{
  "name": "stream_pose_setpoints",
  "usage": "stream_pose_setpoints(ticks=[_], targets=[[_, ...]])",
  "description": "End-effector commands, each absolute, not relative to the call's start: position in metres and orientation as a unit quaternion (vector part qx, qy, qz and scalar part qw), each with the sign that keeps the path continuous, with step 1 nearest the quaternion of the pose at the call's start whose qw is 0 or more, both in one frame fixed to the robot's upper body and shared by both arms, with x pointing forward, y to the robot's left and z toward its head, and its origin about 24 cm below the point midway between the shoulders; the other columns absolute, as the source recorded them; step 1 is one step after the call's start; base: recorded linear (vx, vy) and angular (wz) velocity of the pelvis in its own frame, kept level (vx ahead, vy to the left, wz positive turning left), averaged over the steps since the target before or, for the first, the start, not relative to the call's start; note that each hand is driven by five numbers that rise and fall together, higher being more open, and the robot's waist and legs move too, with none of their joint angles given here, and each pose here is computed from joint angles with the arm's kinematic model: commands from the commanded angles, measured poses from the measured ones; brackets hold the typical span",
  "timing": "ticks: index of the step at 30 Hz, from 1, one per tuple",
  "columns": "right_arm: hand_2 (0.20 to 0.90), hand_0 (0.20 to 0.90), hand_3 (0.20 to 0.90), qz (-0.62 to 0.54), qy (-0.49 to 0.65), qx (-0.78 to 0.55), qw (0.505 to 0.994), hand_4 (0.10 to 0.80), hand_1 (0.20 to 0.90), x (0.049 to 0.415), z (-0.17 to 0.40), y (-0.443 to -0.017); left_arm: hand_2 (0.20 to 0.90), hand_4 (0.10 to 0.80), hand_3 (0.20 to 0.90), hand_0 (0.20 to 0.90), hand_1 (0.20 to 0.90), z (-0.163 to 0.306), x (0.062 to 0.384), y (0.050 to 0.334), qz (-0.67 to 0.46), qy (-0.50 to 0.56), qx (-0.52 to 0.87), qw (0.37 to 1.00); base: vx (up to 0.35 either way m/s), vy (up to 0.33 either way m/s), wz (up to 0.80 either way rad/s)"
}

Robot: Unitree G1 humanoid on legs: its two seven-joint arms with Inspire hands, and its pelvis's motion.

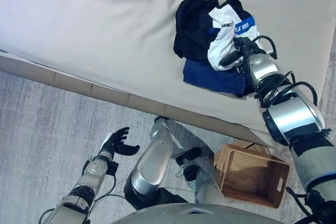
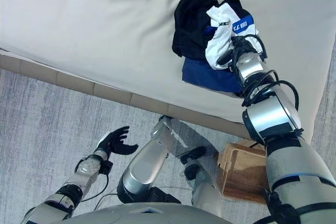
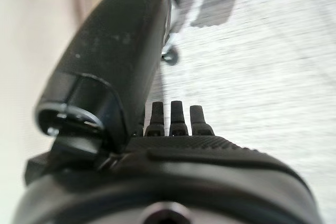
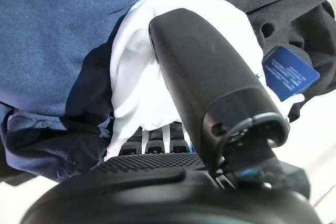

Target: Pick up the clothes from the bed and place them into the basket

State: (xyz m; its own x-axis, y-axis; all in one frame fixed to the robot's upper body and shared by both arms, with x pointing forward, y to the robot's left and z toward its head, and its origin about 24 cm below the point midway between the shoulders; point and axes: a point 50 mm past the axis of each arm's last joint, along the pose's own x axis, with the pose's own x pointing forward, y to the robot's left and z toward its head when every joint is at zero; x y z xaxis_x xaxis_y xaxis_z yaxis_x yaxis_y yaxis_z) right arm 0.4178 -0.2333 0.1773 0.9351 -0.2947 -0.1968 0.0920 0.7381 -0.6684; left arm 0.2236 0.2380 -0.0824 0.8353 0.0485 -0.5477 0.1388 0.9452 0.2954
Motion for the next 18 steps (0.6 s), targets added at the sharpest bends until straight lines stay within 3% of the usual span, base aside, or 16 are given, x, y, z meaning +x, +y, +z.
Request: stream_pose_setpoints(ticks=[1, 7, 12, 18], targets=[[0.300, 0.300, 0.200, -0.132, -0.022, -0.363, 0.922, 0.100, 0.300, 0.428, 0.239, -0.199, 0.900, 0.800, 0.900, 0.900, 0.900, -0.083, 0.210, 0.256, -0.014, 0.298, 0.183, 0.937, -0.071, 0.012, -0.05], [0.300, 0.300, 0.200, -0.189, -0.262, -0.302, 0.897, 0.100, 0.300, 0.411, 0.298, -0.159, 0.900, 0.800, 0.900, 0.900, 0.900, -0.093, 0.200, 0.257, 0.004, 0.324, 0.203, 0.924, -0.067, -0.028, -0.17], [0.300, 0.300, 0.200, -0.176, -0.346, -0.260, 0.884, 0.100, 0.300, 0.393, 0.328, -0.147, 0.900, 0.800, 0.900, 0.900, 0.900, -0.098, 0.194, 0.266, 0.019, 0.357, 0.239, 0.903, -0.100, -0.017, -0.46], [0.300, 0.300, 0.200, -0.201, -0.390, -0.278, 0.854, 0.100, 0.300, 0.368, 0.339, -0.167, 0.900, 0.800, 0.900, 0.900, 0.900, -0.106, 0.185, 0.267, 0.002, 0.398, 0.273, 0.876, 0.098, 0.011, -0.46]])
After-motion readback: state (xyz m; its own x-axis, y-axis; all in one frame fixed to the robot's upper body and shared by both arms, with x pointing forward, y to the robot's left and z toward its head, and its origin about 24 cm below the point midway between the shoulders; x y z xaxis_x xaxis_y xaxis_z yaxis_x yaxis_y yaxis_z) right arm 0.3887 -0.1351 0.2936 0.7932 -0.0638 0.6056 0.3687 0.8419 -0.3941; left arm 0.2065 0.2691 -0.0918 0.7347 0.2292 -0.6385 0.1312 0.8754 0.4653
